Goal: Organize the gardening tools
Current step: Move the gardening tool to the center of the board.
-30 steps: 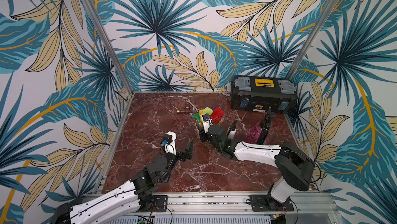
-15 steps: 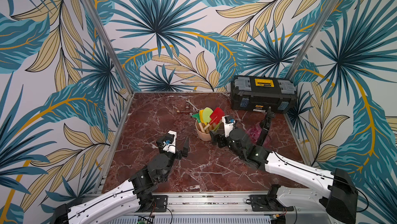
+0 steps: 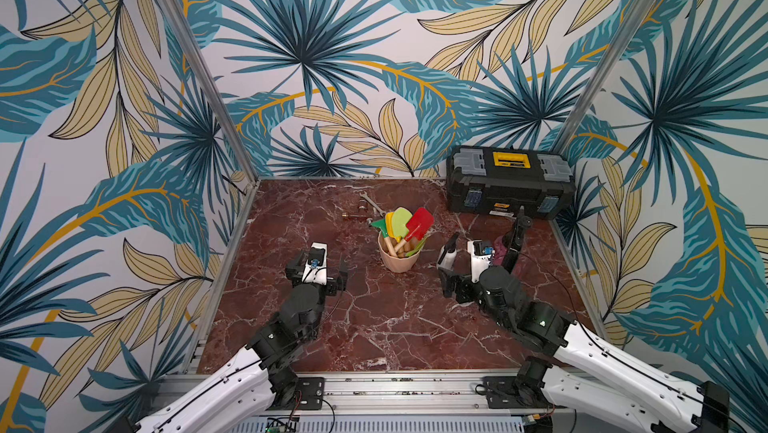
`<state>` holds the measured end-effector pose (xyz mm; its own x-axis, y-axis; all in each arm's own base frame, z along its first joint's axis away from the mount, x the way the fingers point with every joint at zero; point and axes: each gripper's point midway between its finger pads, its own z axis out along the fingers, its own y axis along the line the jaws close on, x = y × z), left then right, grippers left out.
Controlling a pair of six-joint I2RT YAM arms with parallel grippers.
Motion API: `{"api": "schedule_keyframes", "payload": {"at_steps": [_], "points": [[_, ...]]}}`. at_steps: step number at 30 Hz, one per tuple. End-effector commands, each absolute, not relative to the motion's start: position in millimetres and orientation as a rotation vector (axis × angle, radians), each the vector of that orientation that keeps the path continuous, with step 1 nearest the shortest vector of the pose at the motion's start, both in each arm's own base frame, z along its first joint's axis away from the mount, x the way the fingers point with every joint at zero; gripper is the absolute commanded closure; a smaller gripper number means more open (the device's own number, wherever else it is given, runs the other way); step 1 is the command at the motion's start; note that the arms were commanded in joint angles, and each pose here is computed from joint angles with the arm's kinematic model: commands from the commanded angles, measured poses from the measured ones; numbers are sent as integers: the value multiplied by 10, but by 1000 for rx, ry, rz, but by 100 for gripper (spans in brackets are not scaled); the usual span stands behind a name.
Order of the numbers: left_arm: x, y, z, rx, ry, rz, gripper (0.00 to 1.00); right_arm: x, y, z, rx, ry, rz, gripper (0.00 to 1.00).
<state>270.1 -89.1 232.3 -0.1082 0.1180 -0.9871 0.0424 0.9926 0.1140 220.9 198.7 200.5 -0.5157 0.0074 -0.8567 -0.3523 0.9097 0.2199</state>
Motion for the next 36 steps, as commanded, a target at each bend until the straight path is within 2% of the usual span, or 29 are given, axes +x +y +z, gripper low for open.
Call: {"api": "schedule_keyframes", "payload": {"at_steps": [1,12,20,27,36], "points": [[2747,-876,2343,127,1701,39,0,2063,1797,1631,-204,2211,414,1],[2876,-733,2215,87,1744,13,0,1987,1433,1288,5,2310,366,1],[2945,-698,2070,72,1759,9,0,2160,1083,1225,204,2269,203,1],[2985,-702,1945,80,1783,2,0,2457,1032,1172,147,2180,214,3],[2994,-702,1932,89,1783,3,0,2587,919,1023,168,2187,213,4]]}}
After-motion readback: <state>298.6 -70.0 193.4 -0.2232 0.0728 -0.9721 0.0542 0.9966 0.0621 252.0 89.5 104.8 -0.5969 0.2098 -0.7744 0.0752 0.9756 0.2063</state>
